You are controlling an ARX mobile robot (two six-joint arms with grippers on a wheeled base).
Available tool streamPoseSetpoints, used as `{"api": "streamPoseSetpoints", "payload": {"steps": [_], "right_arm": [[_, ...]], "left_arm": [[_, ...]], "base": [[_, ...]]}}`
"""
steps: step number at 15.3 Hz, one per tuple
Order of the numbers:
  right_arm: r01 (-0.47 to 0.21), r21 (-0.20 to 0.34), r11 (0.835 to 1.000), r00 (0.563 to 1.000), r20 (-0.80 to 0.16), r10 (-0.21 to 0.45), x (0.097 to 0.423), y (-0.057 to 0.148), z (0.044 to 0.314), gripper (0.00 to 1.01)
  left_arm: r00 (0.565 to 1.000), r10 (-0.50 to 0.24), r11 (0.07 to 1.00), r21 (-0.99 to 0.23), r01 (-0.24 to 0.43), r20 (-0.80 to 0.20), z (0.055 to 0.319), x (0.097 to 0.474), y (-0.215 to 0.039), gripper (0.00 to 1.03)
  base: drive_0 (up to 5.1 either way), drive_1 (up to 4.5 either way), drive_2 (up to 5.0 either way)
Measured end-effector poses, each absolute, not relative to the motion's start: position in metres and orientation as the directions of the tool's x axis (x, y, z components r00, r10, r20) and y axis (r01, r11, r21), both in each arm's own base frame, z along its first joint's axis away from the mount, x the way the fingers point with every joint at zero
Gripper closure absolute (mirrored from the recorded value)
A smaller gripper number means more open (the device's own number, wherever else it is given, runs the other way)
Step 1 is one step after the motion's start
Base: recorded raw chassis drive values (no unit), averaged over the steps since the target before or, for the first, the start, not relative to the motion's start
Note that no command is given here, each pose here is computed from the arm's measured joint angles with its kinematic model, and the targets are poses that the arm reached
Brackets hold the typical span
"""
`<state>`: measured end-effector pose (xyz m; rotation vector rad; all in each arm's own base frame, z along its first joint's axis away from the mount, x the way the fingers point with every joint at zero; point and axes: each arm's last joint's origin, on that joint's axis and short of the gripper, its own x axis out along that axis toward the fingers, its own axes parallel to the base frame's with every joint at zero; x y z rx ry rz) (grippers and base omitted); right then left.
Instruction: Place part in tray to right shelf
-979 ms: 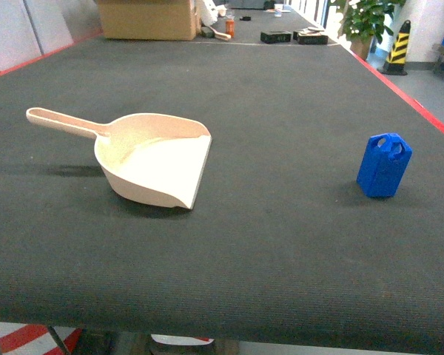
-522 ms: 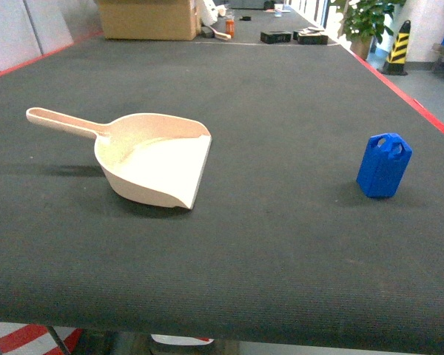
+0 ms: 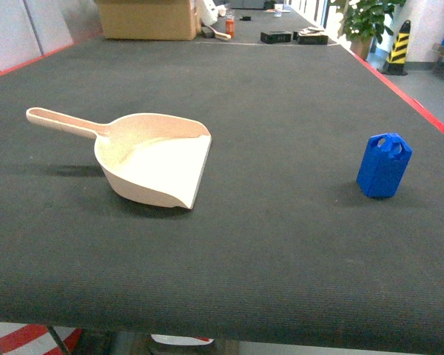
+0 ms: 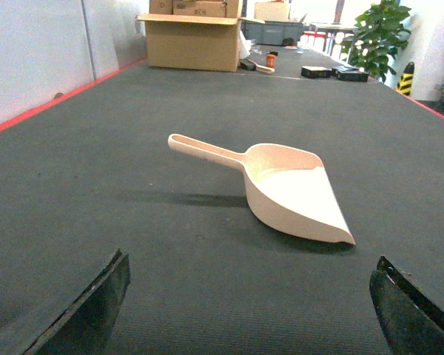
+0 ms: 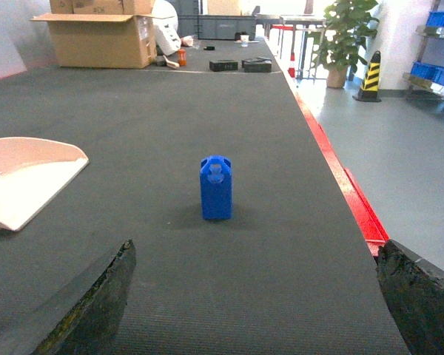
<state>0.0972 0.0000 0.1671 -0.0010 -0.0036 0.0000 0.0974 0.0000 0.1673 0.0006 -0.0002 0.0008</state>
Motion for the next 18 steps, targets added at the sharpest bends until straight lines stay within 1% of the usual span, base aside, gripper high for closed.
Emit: {"api": "streamPoseSetpoints", "payload": {"steps": [18], "right_arm": [[0.0,-0.001,1.0,1.0,0.004,0.0,0.0972,0.0,0.1671,0.03]], "left_arm": [[1.0,0.001,1.0,0.001,-0.001,0.0,0.1673,0.0974,0.0,0.05]], "base": [[0.0,0.0,0.0]]}}
